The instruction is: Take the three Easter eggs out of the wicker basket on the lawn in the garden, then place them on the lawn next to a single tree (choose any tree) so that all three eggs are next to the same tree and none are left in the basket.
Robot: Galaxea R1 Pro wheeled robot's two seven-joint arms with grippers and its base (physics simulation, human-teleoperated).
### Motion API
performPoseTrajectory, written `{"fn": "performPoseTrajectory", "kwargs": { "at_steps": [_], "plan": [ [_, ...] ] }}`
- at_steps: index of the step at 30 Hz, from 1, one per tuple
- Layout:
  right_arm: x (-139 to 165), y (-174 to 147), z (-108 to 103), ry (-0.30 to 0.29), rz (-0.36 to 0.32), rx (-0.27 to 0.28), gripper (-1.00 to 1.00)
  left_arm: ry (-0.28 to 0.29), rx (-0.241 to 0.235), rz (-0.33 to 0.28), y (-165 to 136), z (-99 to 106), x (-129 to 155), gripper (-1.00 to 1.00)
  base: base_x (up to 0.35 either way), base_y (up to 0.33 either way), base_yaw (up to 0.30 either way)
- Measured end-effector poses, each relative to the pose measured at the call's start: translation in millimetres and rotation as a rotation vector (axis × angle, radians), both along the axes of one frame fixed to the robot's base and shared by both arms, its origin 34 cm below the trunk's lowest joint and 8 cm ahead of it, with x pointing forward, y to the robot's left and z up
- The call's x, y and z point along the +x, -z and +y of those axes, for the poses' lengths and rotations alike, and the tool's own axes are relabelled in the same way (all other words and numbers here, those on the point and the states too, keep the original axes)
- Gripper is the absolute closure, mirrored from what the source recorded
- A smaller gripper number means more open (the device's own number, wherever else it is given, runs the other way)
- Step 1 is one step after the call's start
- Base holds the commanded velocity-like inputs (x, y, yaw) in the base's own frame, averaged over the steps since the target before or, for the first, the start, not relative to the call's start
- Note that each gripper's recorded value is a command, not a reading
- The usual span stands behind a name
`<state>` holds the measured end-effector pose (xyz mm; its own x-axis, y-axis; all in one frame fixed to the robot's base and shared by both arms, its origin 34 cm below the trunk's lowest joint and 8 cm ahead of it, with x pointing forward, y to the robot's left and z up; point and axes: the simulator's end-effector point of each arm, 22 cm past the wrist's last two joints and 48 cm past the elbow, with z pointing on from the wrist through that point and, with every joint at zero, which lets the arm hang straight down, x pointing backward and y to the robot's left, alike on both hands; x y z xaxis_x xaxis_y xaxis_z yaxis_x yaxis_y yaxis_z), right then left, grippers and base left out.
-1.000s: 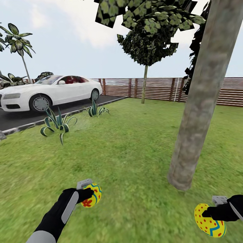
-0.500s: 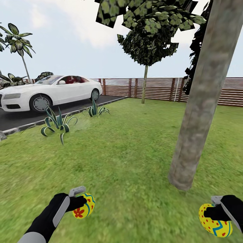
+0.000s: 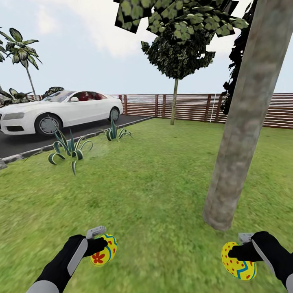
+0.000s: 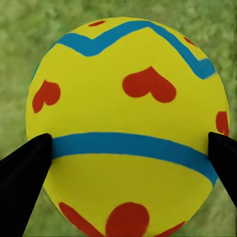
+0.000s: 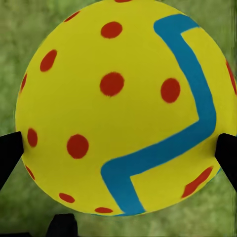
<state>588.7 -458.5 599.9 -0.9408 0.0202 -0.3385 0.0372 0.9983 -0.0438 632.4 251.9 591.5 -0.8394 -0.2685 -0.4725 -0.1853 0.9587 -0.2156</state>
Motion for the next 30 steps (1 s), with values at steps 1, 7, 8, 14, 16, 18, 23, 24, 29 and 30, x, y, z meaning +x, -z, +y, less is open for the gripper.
{"fn": "performPoseTrajectory", "kwargs": {
  "at_steps": [1,7,8,14,16,18,23,24,29,30],
  "plan": [
    [-0.9,-0.9,-4.7,0.003,0.001,-0.007,1.00,-0.001,0.000,-0.006,-0.5,-0.5,1.0,1.00,0.326,-0.014,0.000],
    [-1.9,-1.5,-8.5,0.006,0.002,-0.012,1.00,-0.002,-0.002,-0.010,-0.6,-1.4,1.7,1.00,0.289,-0.002,0.000],
    [-2.0,-1.6,-8.9,0.006,0.002,-0.012,1.00,-0.002,-0.002,-0.010,-0.6,-1.4,1.7,1.00,0.265,0.000,0.000],
    [-2.1,-0.9,-8.3,0.007,0.003,-0.010,1.00,-0.003,-0.004,-0.011,-0.6,-2.0,2.3,1.00,0.137,0.000,-0.110],
    [-3.3,-0.8,-10.6,0.011,0.006,-0.010,1.00,-0.003,-0.004,-0.011,-0.6,-2.4,2.4,1.00,0.004,0.000,-0.291],
    [-3.6,-0.7,-11.0,0.012,0.007,-0.010,1.00,-0.002,-0.006,-0.011,-0.6,-3.8,2.4,1.00,0.001,0.000,-0.299],
    [-6.2,0.7,-13.8,0.017,0.013,-0.010,1.00,-0.004,-0.012,-0.012,-1.1,-5.3,2.7,1.00,0.000,0.000,-0.300],
    [-6.3,0.7,-14.1,0.018,0.013,-0.011,1.00,-0.004,-0.012,-0.012,-1.2,-5.2,2.7,1.00,0.000,0.000,-0.300],
    [-6.3,0.8,-13.9,0.017,0.014,-0.011,1.00,-0.004,-0.015,-0.013,-1.3,-6.2,2.9,1.00,0.000,0.000,-0.300],
    [-6.3,0.9,-13.9,0.017,0.014,-0.011,1.00,-0.004,-0.014,-0.013,-1.3,-6.1,2.9,1.00,0.000,0.000,-0.300]
  ]
}}
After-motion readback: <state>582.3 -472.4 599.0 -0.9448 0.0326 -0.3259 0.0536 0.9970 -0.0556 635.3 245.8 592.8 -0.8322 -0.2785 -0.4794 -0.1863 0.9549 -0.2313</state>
